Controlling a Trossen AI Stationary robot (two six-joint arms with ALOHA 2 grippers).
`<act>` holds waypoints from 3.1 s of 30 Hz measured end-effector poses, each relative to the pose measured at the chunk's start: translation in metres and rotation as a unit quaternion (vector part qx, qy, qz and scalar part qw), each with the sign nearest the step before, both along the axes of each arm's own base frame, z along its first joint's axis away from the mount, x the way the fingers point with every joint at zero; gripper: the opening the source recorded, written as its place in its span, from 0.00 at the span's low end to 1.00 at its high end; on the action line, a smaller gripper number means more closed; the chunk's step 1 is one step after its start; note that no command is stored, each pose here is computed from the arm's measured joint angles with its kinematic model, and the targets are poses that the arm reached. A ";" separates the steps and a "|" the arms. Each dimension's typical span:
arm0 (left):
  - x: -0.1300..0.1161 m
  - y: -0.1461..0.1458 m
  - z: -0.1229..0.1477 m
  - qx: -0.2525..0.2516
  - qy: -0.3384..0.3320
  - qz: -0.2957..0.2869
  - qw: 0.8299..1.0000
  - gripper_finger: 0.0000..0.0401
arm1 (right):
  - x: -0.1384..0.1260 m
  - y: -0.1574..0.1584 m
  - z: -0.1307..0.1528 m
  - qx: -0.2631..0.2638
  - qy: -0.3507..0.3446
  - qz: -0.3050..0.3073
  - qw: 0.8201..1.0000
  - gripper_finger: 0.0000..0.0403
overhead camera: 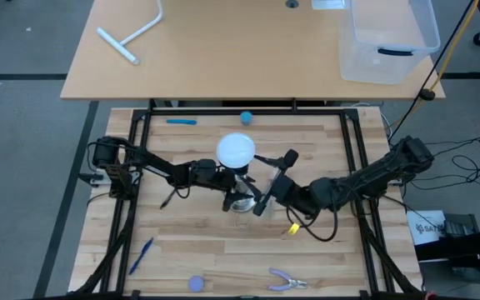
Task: Screw lightbulb
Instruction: Remove the lightbulb from the lamp
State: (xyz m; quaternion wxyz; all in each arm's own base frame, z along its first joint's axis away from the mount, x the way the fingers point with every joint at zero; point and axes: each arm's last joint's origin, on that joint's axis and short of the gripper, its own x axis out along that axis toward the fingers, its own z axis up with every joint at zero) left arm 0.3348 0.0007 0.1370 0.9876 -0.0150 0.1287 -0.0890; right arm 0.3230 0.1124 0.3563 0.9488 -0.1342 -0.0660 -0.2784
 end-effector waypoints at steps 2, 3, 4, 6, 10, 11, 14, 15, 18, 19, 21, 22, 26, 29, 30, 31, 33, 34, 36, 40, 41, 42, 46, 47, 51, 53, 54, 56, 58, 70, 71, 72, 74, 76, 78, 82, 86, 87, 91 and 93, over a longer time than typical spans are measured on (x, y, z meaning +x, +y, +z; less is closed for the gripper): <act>0.000 0.000 0.000 0.000 0.000 0.000 1.000 0.64 | 0.003 0.000 -0.004 0.007 -0.003 -0.033 0.999 0.72; 0.000 0.000 0.000 0.000 0.000 0.000 1.000 0.64 | 0.005 0.000 -0.006 0.011 -0.006 -0.042 0.999 0.72; 0.000 0.000 0.000 0.000 0.000 0.000 1.000 0.64 | 0.006 0.000 -0.007 0.012 -0.006 -0.048 0.999 0.72; 0.000 0.000 0.000 0.000 0.000 0.000 1.000 0.64 | 0.010 -0.001 -0.011 0.014 -0.013 -0.055 0.998 0.72; 0.000 0.000 0.000 0.000 0.000 0.001 1.000 0.64 | 0.017 -0.005 -0.017 0.012 -0.017 -0.063 0.998 0.72; 0.000 0.000 0.000 0.001 0.000 0.001 1.000 0.64 | 0.018 -0.006 -0.018 0.014 -0.020 -0.065 0.998 0.72; 0.000 0.000 0.000 0.001 0.000 0.001 1.000 0.64 | 0.026 -0.009 -0.017 0.015 -0.021 -0.071 0.997 0.72; 0.000 0.000 0.000 0.001 0.000 0.001 1.000 0.64 | 0.029 -0.009 -0.016 0.014 -0.021 -0.073 0.997 0.72; 0.000 0.000 0.000 0.001 0.000 0.002 1.000 0.64 | 0.038 -0.008 -0.010 0.003 -0.013 -0.078 0.997 0.71; 0.000 0.000 0.000 0.001 0.000 0.003 1.000 0.64 | 0.041 -0.007 -0.008 0.002 -0.011 -0.079 0.997 0.71; 0.000 0.000 0.000 0.001 0.000 0.003 1.000 0.64 | 0.044 -0.006 -0.005 -0.002 -0.001 -0.079 0.997 0.69; 0.000 0.000 0.000 0.001 0.000 0.003 1.000 0.64 | 0.045 -0.006 -0.003 -0.001 -0.001 -0.078 0.997 0.68; 0.000 0.000 0.000 0.002 0.000 0.003 1.000 0.64 | 0.045 -0.005 -0.001 0.002 -0.001 -0.081 0.997 0.58; 0.000 0.000 0.000 0.002 0.000 0.003 1.000 0.64 | 0.045 -0.005 -0.001 0.005 -0.002 -0.081 0.997 0.49; 0.000 0.000 0.000 0.002 0.000 0.003 1.000 0.64 | 0.045 -0.005 -0.001 0.006 -0.002 -0.081 0.997 0.47; 0.000 0.000 0.000 0.003 -0.001 0.003 1.000 0.64 | 0.045 -0.005 -0.001 0.008 -0.003 -0.080 0.997 0.45; 0.000 0.000 0.000 0.003 -0.001 0.003 1.000 0.64 | 0.045 -0.005 -0.001 0.011 -0.004 -0.079 0.997 0.41; 0.000 0.000 0.000 0.003 -0.001 0.003 1.000 0.64 | 0.045 -0.005 -0.001 0.011 -0.001 -0.077 0.997 0.41; 0.000 0.000 0.000 0.003 0.000 0.003 1.000 0.64 | 0.042 -0.006 0.001 0.013 0.007 -0.071 0.997 0.41; 0.000 0.000 0.000 0.003 0.001 0.003 1.000 0.64 | 0.035 -0.011 0.007 0.012 0.035 -0.038 0.999 0.47; 0.000 0.000 0.000 0.002 0.001 0.003 1.000 0.64 | 0.034 -0.014 0.009 0.011 0.040 -0.029 0.999 0.48; 0.000 0.000 0.000 0.002 0.001 0.003 1.000 0.64 | 0.033 -0.016 0.010 0.011 0.045 -0.025 0.999 0.48; 0.000 0.000 0.000 0.001 0.001 0.003 1.000 0.64 | 0.029 -0.024 0.013 0.007 0.065 -0.006 0.998 0.48; 0.000 0.000 0.000 0.001 0.000 0.003 1.000 0.64 | 0.029 -0.027 0.014 0.007 0.067 0.003 0.998 0.47; 0.000 0.000 0.000 0.001 0.000 0.003 1.000 0.64 | 0.026 -0.037 0.017 0.009 0.079 0.032 0.996 0.45; 0.000 0.000 0.000 0.001 0.000 0.003 1.000 0.64 | 0.024 -0.043 0.019 0.006 0.090 0.046 0.995 0.46; 0.000 0.000 0.000 0.001 0.001 0.003 1.000 0.64 | 0.023 -0.047 0.020 0.005 0.096 0.060 0.994 0.47; 0.000 0.000 0.000 0.001 0.000 0.003 1.000 0.64 | 0.021 -0.053 0.022 0.005 0.101 0.089 0.991 0.47; 0.000 0.000 0.000 0.001 0.000 0.003 1.000 0.64 | 0.020 -0.058 0.023 0.003 0.107 0.111 0.988 0.48; 0.000 0.000 0.000 0.002 0.001 0.003 1.000 0.64 | 0.013 -0.093 0.029 0.011 0.125 0.255 0.959 0.48; 0.000 0.000 0.000 0.002 0.001 0.003 1.000 0.64 | 0.014 -0.096 0.029 0.016 0.124 0.266 0.956 0.48; 0.000 0.000 0.000 0.002 0.001 0.003 1.000 0.64 | 0.014 -0.099 0.029 0.021 0.124 0.275 0.953 0.48; 0.000 0.000 0.000 0.001 0.002 0.003 1.000 0.64 | 0.014 -0.103 0.027 0.031 0.131 0.287 0.949 0.48; 0.000 0.000 0.000 0.001 0.002 0.003 1.000 0.64 | 0.015 -0.105 0.024 0.038 0.134 0.293 0.946 0.48; 0.000 0.000 0.000 0.001 0.003 0.002 1.000 0.64 | 0.015 -0.105 0.025 0.042 0.131 0.293 0.946 0.48; 0.000 0.000 0.000 0.002 0.002 0.002 1.000 0.64 | 0.015 -0.104 0.026 0.046 0.126 0.288 0.948 0.48; 0.000 0.000 0.000 0.002 0.003 0.002 1.000 0.64 | 0.014 -0.097 0.026 0.042 0.126 0.250 0.959 0.52; 0.000 0.000 0.000 0.002 0.003 0.002 1.000 0.64 | 0.013 -0.094 0.027 0.039 0.127 0.246 0.960 0.53; 0.000 0.000 0.000 0.002 0.003 0.002 1.000 0.64 | 0.008 -0.081 0.028 0.034 0.134 0.228 0.964 0.60; 0.000 0.000 0.000 0.003 0.003 0.002 1.000 0.64 | 0.005 -0.074 0.029 0.033 0.138 0.226 0.964 0.63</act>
